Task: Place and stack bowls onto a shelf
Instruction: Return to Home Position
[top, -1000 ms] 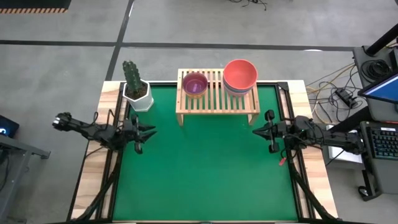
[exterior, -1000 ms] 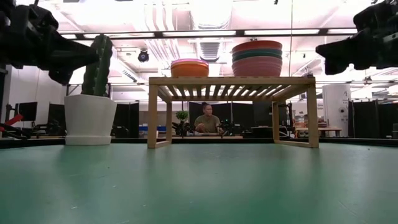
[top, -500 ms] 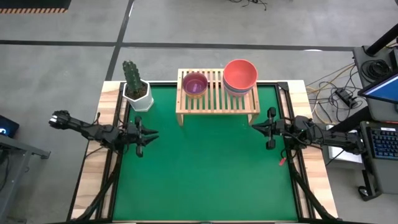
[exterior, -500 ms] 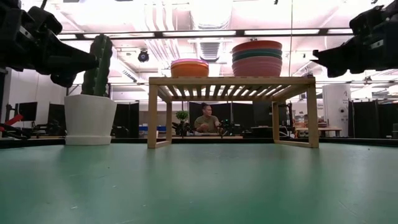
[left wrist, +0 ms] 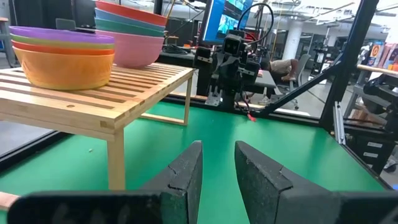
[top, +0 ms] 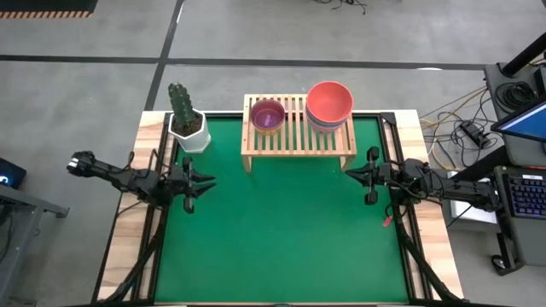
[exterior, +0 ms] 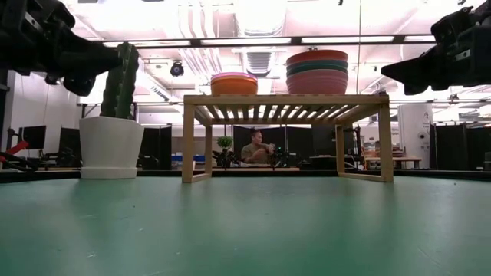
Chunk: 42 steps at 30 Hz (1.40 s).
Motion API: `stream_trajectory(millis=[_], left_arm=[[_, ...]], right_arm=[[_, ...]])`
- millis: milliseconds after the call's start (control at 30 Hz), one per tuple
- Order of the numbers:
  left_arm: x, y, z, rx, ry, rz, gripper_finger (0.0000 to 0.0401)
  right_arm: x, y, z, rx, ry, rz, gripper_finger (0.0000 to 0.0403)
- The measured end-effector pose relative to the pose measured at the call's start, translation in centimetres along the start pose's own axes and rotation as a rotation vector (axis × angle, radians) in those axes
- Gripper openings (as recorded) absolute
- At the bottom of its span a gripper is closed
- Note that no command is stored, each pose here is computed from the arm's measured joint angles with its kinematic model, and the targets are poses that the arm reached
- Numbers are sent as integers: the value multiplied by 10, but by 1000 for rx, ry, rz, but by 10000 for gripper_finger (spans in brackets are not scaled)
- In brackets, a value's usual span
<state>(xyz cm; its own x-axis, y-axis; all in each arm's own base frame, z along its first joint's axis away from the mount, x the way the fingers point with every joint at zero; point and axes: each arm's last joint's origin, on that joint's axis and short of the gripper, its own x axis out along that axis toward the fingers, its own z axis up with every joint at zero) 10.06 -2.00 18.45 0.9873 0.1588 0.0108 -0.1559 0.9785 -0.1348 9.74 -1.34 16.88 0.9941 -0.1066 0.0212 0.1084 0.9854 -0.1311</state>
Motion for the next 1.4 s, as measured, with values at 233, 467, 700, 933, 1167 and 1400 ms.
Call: stream_trajectory(millis=[233,467,700,933,1167,1400], left_arm=[[1,0,-1,34,12,2,77],[2,0,-2,327,25,13,77],[2,0,-3,336,31,13,77],[2,0,-3,335,31,13,77],[2,0,-3,335,31,13,77],[2,0,-3,335,31,12,77]], right_arm=[[0,0,0,0,-1,0,9],[0,0,0,0,-1,0,9],[0,0,0,0,-1,0,9],[0,0,0,0,0,0,9],[0,0,0,0,0,0,9],[0,0,0,0,0,0,9]])
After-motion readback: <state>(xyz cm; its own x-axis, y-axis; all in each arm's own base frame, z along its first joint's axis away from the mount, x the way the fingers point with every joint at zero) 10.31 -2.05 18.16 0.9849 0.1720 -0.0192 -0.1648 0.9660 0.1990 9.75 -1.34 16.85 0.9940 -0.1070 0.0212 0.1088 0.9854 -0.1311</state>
